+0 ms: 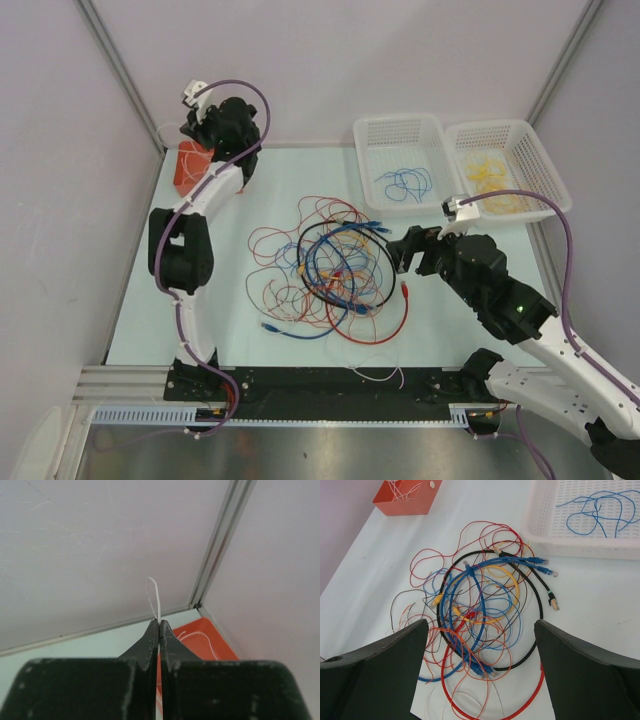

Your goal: Untangle the cables

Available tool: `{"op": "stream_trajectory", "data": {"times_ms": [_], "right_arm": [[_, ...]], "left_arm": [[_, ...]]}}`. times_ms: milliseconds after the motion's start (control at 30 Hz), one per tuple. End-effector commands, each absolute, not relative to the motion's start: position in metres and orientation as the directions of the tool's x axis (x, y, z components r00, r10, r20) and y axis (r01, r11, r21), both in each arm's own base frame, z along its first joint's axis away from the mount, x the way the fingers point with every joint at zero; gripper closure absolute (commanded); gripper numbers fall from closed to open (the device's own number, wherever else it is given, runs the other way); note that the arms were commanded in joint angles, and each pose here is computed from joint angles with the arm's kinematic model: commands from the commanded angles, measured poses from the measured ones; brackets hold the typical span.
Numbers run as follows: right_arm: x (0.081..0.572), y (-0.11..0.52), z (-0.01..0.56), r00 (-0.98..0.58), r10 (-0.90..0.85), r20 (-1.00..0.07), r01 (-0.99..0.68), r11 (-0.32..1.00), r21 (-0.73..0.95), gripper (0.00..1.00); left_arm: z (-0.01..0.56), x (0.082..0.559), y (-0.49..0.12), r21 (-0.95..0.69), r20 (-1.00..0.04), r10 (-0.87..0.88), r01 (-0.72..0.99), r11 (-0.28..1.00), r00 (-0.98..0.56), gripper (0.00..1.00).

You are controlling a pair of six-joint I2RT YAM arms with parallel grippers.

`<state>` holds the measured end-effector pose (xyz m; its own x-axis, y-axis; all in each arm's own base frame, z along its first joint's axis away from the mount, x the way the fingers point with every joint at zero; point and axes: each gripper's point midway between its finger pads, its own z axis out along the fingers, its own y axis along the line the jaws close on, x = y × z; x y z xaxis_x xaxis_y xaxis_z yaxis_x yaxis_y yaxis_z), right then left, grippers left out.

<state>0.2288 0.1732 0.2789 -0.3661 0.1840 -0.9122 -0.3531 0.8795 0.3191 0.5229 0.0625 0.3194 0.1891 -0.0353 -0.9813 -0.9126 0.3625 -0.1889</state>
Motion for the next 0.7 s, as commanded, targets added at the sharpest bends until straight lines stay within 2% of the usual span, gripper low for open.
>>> {"op": "stream_trajectory", "data": {"times_ms": [0, 133, 233, 600, 633, 667], "right_arm": [[0.231, 0.172, 0.286, -0.337, 0.203, -0.919, -0.358, 0.875, 0.325, 0.08], [0.232, 0.171, 0.284, -0.334, 0.196, -0.922, -0.349, 0.883, 0.314, 0.07], [0.234, 0.172, 0.278, -0.338, 0.188, -0.922, -0.348, 0.885, 0.308, 0.07], [0.24, 0.176, 0.269, -0.348, 0.176, -0.921, -0.34, 0.892, 0.299, 0.07], [0.241, 0.177, 0.268, -0.348, 0.173, -0.921, -0.342, 0.892, 0.297, 0.07], [0.241, 0.178, 0.268, -0.352, 0.174, -0.92, -0.346, 0.889, 0.301, 0.07]], "left_arm": [[0.313, 0.529, 0.051, -0.185, -0.983, -0.058, -0.901, 0.392, 0.177, 1.0], [0.294, 0.56, 0.049, -0.185, -0.982, -0.114, -0.869, 0.459, 0.149, 1.0], [0.271, 0.571, 0.058, -0.146, -0.987, -0.126, -0.879, 0.453, 0.099, 1.0], [0.186, 0.564, 0.099, -0.061, -0.973, -0.229, -0.914, 0.402, -0.036, 1.0], [0.181, 0.563, 0.099, -0.056, -0.971, -0.234, -0.914, 0.402, -0.043, 0.97], [0.18, 0.564, 0.1, -0.061, -0.97, -0.24, -0.912, 0.405, -0.042, 0.88]]}}
